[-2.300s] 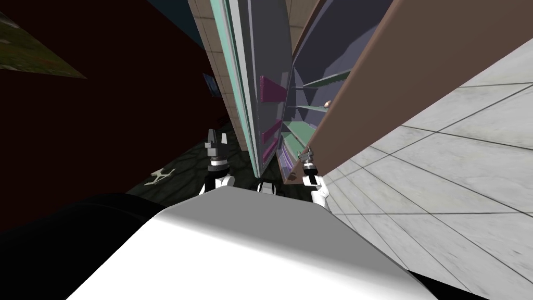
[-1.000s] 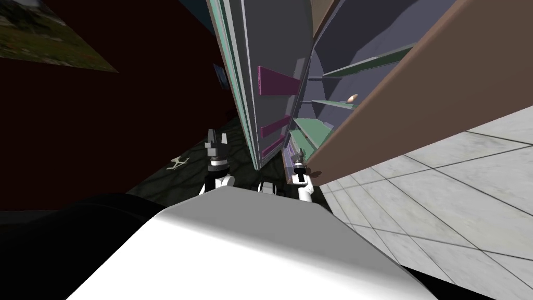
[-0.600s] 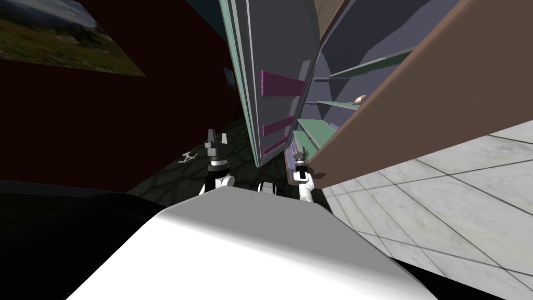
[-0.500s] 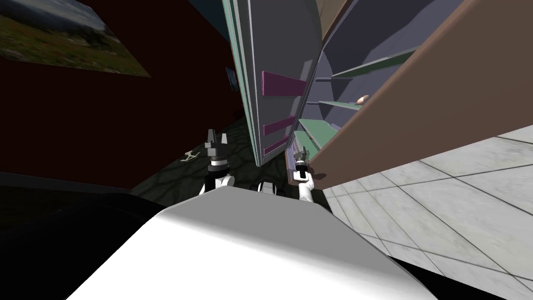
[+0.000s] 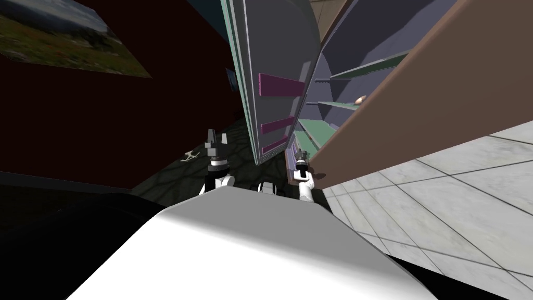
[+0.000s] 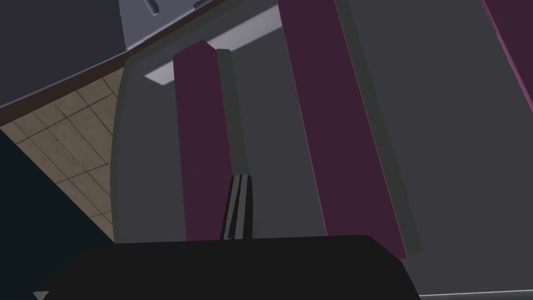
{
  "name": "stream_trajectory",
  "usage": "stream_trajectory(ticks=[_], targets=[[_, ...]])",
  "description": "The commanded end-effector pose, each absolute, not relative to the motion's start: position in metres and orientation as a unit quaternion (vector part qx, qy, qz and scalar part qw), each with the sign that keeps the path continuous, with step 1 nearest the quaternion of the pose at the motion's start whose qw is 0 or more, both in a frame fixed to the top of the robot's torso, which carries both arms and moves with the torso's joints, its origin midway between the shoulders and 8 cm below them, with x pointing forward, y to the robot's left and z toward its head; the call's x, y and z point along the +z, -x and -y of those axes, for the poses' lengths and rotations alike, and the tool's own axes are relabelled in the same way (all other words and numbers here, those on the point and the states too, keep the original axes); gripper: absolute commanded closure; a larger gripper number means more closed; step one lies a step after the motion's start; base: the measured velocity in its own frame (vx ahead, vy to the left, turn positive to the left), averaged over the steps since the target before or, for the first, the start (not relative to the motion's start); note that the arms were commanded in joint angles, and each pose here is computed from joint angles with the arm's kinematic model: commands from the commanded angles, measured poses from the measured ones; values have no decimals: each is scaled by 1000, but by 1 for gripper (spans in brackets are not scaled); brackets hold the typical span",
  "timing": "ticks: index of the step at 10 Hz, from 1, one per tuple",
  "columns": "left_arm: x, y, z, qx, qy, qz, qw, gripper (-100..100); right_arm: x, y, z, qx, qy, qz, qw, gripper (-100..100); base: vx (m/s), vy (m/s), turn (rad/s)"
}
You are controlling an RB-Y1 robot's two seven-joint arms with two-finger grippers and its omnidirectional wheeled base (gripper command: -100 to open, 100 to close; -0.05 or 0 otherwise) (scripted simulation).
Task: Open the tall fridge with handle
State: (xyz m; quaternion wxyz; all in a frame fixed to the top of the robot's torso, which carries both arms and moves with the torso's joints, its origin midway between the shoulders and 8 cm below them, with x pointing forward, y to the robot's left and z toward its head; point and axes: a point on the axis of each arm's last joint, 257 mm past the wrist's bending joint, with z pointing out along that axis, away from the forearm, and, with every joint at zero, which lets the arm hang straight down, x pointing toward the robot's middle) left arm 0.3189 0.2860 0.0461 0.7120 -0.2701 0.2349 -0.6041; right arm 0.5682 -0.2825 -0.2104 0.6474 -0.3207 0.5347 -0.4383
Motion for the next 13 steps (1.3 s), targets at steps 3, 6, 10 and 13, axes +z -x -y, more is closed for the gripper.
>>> stream_trajectory(ticks=[3, 6, 10, 13], targets=[[46, -319, -286, -604, 270, -235, 712, 0, -216, -544, 246, -408, 346, -519, 667, 100, 79, 30, -195], [46, -319, -286, -604, 270, -235, 712, 0, -219, -528, 223, -387, 358, -511, 679, 100, 60, 34, -187], [46, -319, -286, -604, 270, -235, 712, 0, -212, -535, 263, -417, 388, -498, 654, -100, 30, 87, -38], [46, -319, -286, -604, 270, -235, 712, 0, -203, -543, 285, -432, 400, -498, 637, -100, 76, 234, -61]])
